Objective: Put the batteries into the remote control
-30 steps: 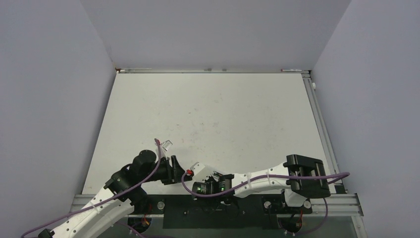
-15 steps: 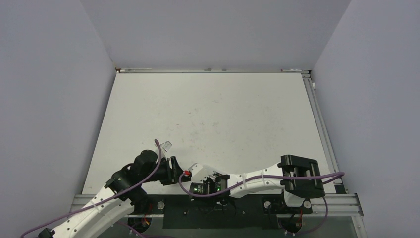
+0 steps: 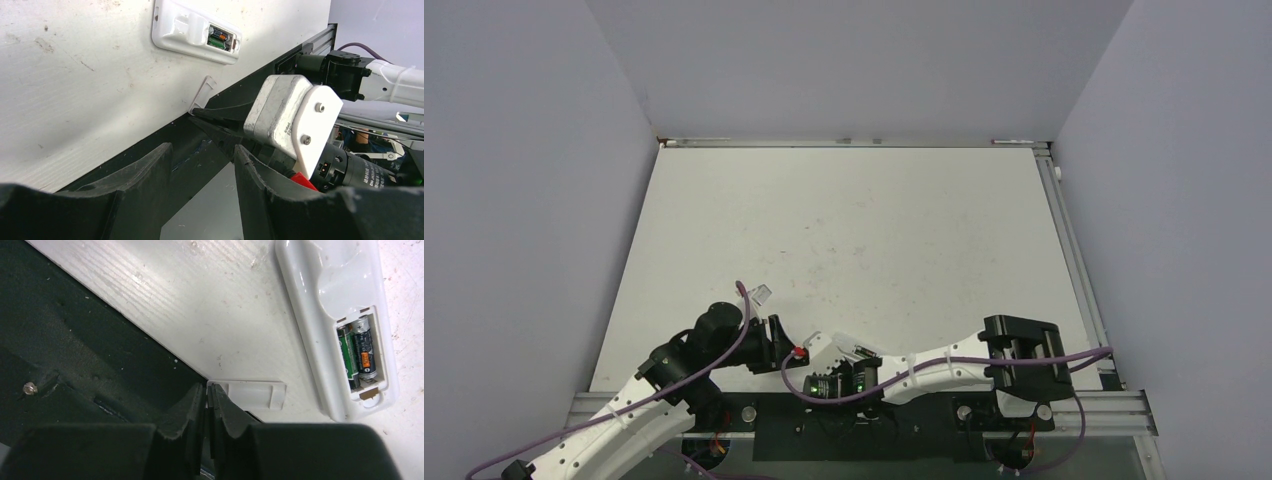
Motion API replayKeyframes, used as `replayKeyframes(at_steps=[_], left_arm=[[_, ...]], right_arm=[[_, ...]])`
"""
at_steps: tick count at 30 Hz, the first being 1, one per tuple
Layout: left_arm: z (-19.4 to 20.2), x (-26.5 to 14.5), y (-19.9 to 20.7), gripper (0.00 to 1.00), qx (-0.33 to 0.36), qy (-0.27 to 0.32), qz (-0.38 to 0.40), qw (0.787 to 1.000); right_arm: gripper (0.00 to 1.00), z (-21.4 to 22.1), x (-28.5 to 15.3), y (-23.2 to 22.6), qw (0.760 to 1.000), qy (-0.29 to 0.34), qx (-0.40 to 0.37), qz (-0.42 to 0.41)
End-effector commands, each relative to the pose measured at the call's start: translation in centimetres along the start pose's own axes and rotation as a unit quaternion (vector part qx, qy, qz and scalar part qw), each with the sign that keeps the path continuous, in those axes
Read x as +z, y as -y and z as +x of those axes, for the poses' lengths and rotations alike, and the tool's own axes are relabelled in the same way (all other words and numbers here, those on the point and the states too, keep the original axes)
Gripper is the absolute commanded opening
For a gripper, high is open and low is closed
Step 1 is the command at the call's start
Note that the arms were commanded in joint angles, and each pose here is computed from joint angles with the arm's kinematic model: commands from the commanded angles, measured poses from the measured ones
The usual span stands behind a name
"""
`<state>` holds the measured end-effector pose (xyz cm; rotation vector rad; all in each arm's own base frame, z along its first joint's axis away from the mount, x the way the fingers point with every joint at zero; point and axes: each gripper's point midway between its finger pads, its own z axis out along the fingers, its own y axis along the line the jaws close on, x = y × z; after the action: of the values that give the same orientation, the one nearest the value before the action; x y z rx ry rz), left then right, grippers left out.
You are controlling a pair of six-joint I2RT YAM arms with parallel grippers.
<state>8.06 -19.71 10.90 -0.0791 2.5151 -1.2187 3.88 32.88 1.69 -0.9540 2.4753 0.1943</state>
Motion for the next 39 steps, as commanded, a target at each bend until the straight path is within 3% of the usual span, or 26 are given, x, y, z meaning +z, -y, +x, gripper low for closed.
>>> replayKeyframes(at_steps=[1, 14, 22, 32, 39], left_arm=[[-1.4, -0.8, 2.8, 0.45, 0.02, 0.021, 0.041, 0.999], [-1.2, -0.5, 2.9, 0.46, 0.015, 0.016, 0.049, 0.999], [0.3, 0.7, 4.8, 0.46, 0.006, -0.04, 0.123, 0.992], [1.4, 0.3, 8.4, 0.51, -0.013, -0.094, 0.24, 0.966], [1.6, 0.2, 8.9, 0.51, -0.026, -0.112, 0.253, 0.961]], right_arm=[[0.09, 0.5, -0.3, 0.1, 1.0, 0.003, -0.008, 0.012], [0.09, -2.7, -5.3, -0.2, 0.994, 0.084, 0.049, -0.048], [0.08, -5.4, -9.2, -1.4, 0.975, 0.153, 0.074, -0.144], [0.08, -7.1, -14.0, -2.9, 0.943, 0.22, -0.033, -0.247], [0.08, -7.9, -14.5, -3.7, 0.941, 0.208, -0.131, -0.233]])
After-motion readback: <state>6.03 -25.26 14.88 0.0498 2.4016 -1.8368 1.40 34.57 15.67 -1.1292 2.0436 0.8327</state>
